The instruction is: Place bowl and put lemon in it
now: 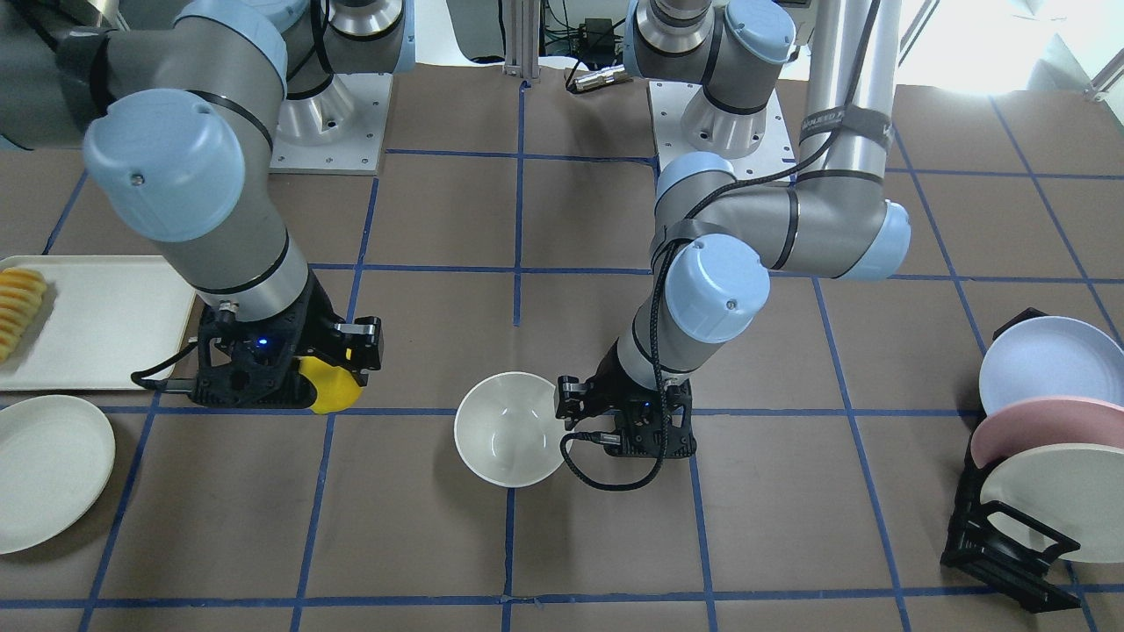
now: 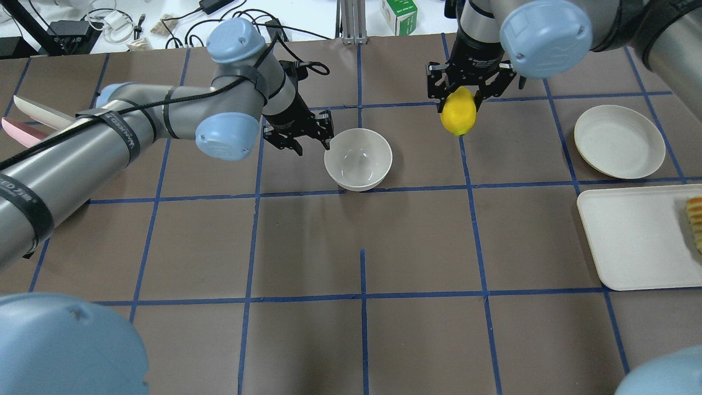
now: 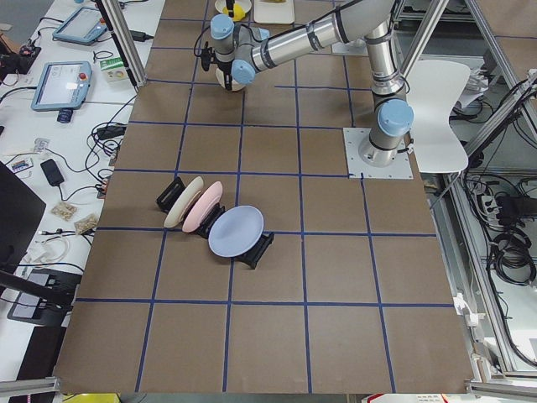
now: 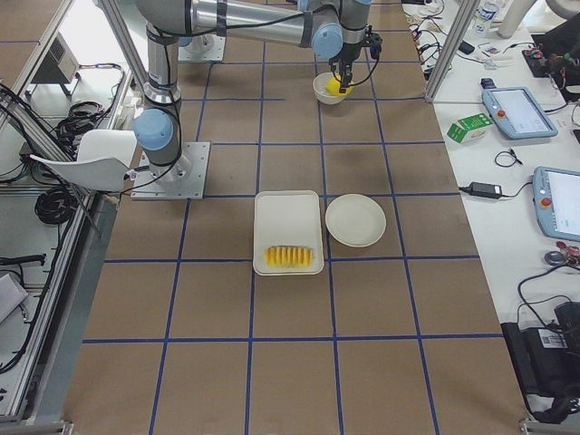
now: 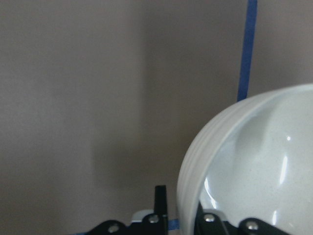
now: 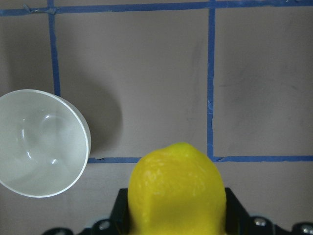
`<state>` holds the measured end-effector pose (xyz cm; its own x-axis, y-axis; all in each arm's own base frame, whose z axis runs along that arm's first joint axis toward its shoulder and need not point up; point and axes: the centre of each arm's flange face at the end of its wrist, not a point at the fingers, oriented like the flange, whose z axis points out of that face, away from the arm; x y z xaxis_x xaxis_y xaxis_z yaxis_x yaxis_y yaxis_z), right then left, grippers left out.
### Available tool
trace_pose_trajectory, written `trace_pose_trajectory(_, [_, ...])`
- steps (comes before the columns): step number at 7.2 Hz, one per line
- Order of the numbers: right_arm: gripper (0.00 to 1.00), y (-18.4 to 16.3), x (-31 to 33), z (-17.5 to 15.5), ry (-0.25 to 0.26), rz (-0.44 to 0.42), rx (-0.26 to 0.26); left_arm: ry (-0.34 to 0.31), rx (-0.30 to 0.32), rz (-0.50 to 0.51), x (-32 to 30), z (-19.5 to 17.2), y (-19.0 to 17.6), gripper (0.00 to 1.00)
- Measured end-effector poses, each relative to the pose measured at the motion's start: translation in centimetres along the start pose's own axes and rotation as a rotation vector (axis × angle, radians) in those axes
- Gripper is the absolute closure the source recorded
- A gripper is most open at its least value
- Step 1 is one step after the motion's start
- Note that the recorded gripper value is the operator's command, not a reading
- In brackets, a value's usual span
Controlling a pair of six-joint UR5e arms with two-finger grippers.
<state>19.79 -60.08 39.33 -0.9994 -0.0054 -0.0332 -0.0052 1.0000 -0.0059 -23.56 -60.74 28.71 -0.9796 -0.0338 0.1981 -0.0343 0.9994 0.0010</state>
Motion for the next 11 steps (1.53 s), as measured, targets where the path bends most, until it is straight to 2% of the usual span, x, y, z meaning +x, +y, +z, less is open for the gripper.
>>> trace_pose_trajectory(2, [1.0,0.3,-4.3,1.7,-0.003,-0.007,0.016,-0.062,-0.044,0.072,-2.7,-8.4,0.7,0.0])
trace_pose_trajectory(5, [1.0,-0.1,-12.1,8.4,-0.016,0.04,0.05,-0.181,-0.046,0.162,-6.5,-18.5,5.5,0.0])
trace_pose_trajectory(6, [1.0,0.0,-14.2,10.5,-0.022,0.055,0.06,-0.18,-0.029,0.154,-6.8,-20.6,6.7,0.0])
trace_pose_trajectory(8, [0.83,-0.2,-16.1,13.7,-0.027,0.055,0.066,-0.155,-0.009,0.119,-7.2,-22.4,7.7,0.0])
trace_pose_trajectory(10, [0.15,-0.3,-16.3,15.4,-0.022,0.044,0.057,-0.155,-0.012,0.109,-7.4,-22.8,8.1,0.0])
trace_pose_trajectory(11, [0.0,-0.4,-16.3,15.7,-0.019,0.04,0.056,-0.156,-0.012,0.108,-7.4,-22.9,8.1,0.0])
